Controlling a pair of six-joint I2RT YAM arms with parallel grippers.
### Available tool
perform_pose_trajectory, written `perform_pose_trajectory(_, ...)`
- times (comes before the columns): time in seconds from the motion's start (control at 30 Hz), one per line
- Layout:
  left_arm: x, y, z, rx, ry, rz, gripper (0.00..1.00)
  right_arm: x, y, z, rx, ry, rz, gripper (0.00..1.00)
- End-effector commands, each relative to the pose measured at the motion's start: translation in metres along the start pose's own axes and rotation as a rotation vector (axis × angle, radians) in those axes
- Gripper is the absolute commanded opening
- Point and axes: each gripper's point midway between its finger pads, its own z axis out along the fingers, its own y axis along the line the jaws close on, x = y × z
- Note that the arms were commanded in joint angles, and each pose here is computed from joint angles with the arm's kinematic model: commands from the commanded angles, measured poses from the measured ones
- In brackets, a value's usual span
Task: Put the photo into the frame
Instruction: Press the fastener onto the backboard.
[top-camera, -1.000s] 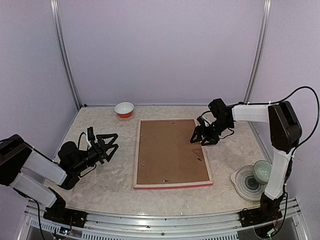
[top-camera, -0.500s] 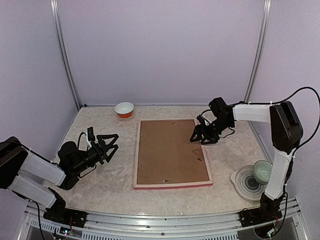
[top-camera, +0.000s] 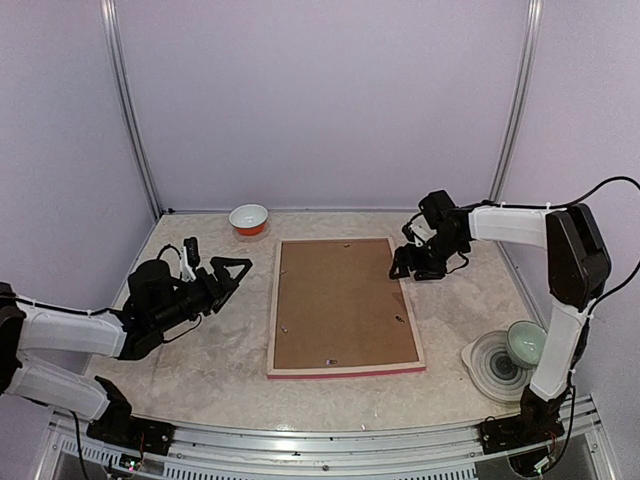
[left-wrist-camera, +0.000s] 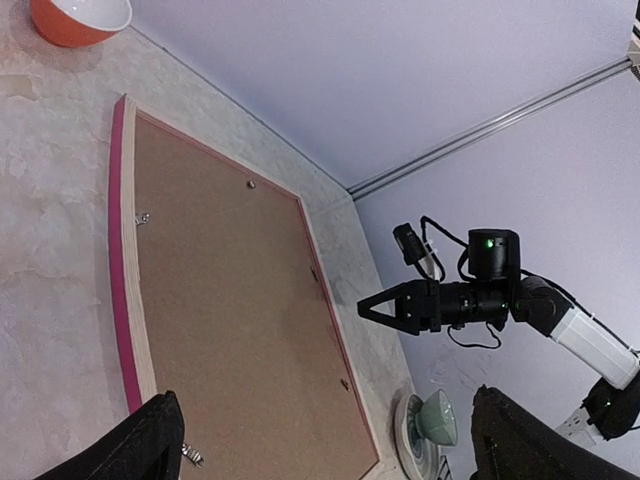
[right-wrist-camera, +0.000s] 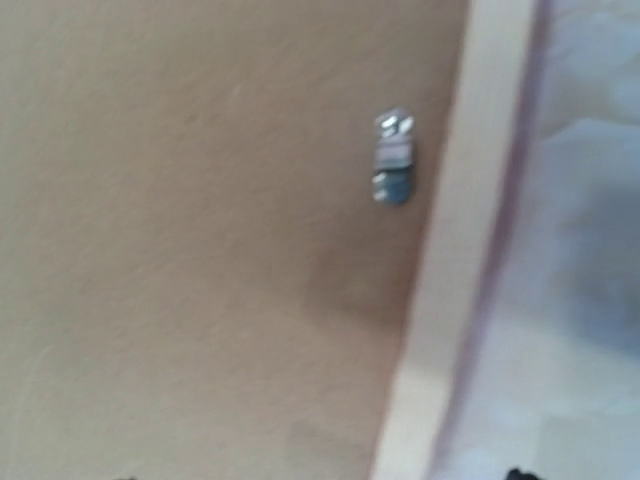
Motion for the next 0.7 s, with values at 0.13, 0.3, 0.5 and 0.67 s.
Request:
perform_pose_trajectory(0.13, 0.006, 0.032, 0.026, -0.26, 0.105, 0.194, 0.99, 0.002, -0.004, -0.004, 0.052, -0.076, -0.017, 0.77)
perform_pose_trajectory(0.3, 0.015, 0.037, 0.039, -0.337, 0.165, 0.286, 0.99, 0.016, -0.004, 0.0, 0.036, -0.079, -0.024, 0.77)
perform_pose_trajectory(0.5, 0.026, 0.054, 0.045, -0.409, 0.23, 0.348, 0.99, 0.026, -0.001, 0.007, 0.011, -0.071, -0.034, 0.76)
perform_pose_trajectory(0.67, 0.025, 0.048, 0.048, -0.397, 0.242, 0.398, 0.99, 0.029, -0.002, 0.002, 0.019, -0.098, -0.04, 0.76)
